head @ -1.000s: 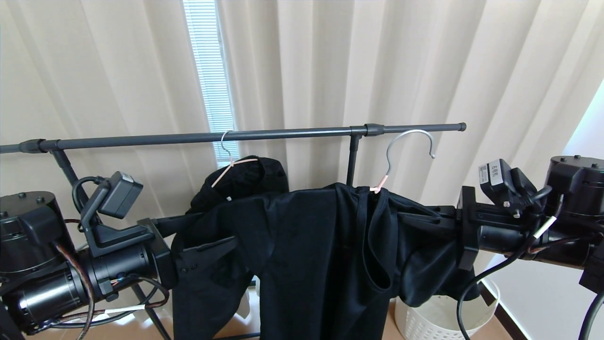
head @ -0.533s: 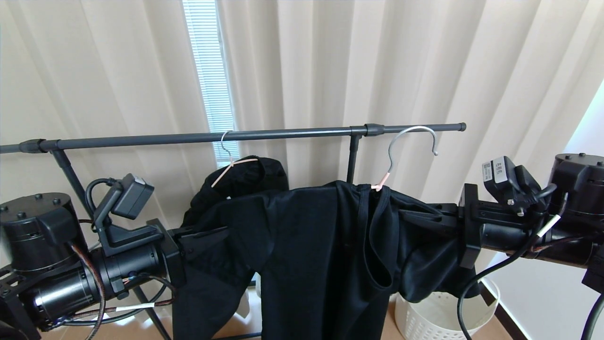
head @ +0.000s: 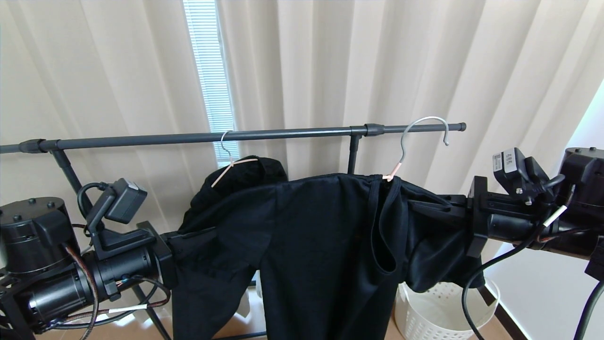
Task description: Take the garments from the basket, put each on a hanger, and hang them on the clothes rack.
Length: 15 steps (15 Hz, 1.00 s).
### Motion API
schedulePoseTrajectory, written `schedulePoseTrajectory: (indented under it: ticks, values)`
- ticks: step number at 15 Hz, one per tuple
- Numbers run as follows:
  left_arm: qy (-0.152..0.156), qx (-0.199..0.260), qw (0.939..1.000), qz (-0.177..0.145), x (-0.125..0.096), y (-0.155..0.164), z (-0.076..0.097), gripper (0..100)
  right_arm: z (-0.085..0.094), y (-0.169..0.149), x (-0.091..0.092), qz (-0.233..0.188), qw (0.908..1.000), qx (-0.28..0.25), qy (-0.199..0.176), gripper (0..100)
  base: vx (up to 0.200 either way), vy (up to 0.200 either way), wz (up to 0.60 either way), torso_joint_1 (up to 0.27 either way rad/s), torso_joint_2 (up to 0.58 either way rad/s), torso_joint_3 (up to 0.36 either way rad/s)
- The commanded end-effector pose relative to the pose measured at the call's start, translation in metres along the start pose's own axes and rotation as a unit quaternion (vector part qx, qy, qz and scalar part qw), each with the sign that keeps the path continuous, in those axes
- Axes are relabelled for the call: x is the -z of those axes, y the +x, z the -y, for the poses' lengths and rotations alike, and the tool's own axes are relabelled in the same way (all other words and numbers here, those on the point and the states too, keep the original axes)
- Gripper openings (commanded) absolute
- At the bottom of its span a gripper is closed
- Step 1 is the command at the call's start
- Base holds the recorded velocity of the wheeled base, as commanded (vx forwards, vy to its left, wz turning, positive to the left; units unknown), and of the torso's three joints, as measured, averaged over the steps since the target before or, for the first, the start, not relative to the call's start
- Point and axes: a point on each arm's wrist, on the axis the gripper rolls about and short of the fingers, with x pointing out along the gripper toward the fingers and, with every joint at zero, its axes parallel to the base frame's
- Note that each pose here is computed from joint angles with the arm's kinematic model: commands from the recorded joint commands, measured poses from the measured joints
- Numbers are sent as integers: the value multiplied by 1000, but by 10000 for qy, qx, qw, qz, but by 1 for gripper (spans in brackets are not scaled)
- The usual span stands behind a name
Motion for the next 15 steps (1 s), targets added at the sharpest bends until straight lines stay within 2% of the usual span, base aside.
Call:
schedulePoseTrajectory:
  ticks: [1,7,15]
  values:
    - [33,-118,9999,-8,1,-3,-5,0,4,-3,1,9,10000,51,2,0,0,0,0,0,0,0]
    - [91,-245,9997,-13,2,-7,-10,0,21,-15,4,40,9998,208,26,0,0,0,0,0,0,0]
    - [56,-476,9988,39,1,-12,-23,0,24,-17,3,50,9996,260,10,0,0,0,0,0,0,0]
